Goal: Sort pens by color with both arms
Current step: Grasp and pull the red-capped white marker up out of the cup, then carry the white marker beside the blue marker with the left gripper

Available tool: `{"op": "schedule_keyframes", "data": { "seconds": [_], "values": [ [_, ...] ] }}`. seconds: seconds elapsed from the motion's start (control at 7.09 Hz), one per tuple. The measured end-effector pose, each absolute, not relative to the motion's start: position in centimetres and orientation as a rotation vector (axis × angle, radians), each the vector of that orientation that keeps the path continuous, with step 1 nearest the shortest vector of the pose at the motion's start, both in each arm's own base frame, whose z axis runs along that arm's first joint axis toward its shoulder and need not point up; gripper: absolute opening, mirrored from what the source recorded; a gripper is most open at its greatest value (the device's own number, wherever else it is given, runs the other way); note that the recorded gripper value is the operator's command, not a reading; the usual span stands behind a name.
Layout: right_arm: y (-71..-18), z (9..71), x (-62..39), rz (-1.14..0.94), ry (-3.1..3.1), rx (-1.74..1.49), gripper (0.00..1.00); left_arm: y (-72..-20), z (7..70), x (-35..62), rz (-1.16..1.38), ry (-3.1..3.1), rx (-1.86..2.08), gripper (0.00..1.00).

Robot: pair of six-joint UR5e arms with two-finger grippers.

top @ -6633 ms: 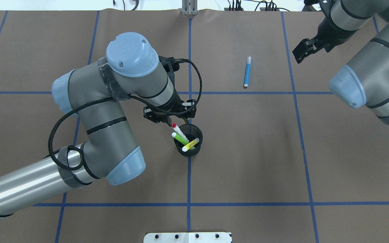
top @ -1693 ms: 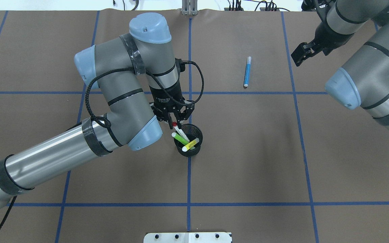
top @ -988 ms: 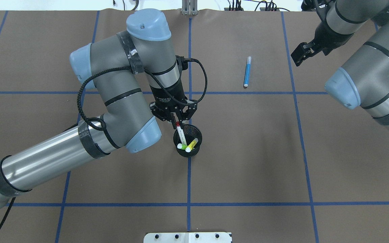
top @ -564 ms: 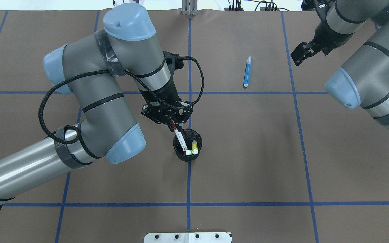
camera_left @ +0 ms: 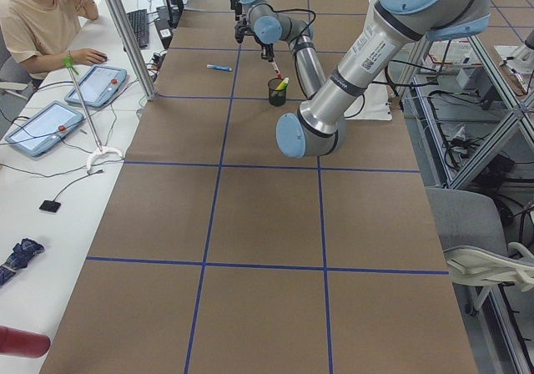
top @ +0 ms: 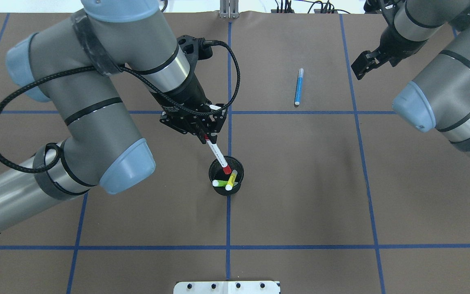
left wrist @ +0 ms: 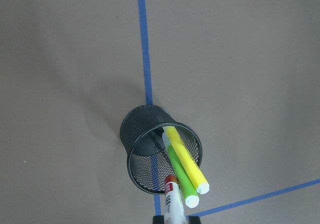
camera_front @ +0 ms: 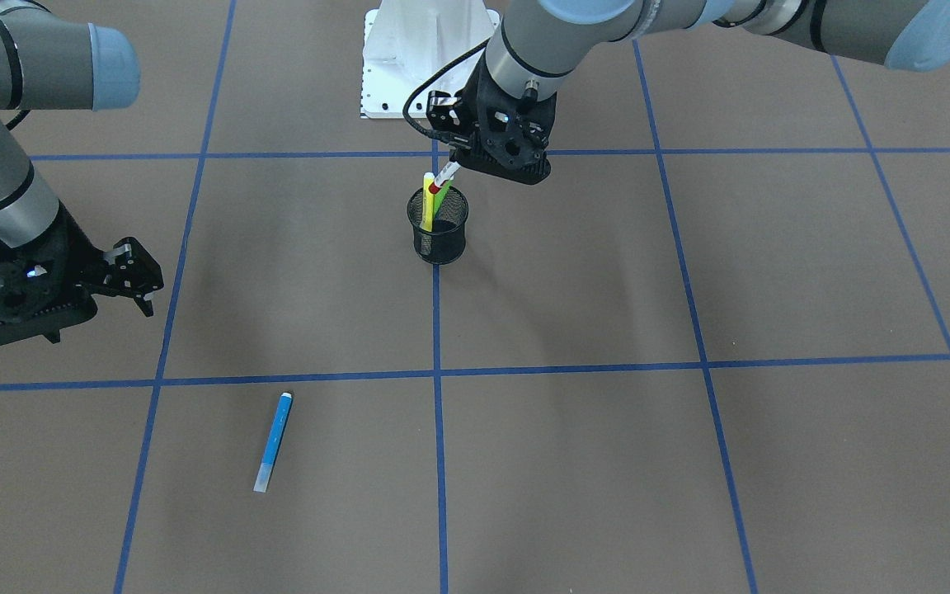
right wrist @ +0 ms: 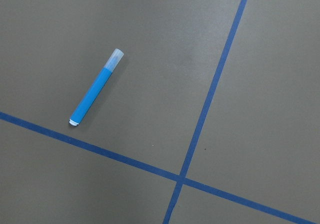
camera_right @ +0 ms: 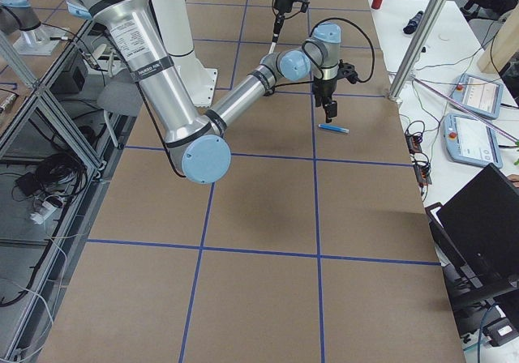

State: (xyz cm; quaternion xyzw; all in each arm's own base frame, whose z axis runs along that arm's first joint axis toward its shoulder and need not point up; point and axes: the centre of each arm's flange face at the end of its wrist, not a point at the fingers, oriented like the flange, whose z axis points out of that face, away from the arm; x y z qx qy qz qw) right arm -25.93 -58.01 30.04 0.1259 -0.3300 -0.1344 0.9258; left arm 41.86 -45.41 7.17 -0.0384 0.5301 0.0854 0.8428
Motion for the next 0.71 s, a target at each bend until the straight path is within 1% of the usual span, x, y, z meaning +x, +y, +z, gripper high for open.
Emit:
{"op": "schedule_keyframes", "data": {
  "seconds": [0.28, 0.71],
  "values": [
    [-58.0, 30.0, -25.9, -0.276, -0.677, 0.259, 0.98, -46.0, 5.7, 38.6, 0.142, 1.142, 0.01, 0.0],
    [-58.0, 30.0, -26.0, -0.274, -0.68, 0.256, 0.98, -47.6, 5.7, 37.5, 0.019, 1.171, 0.209, 0.0]
  ]
}}
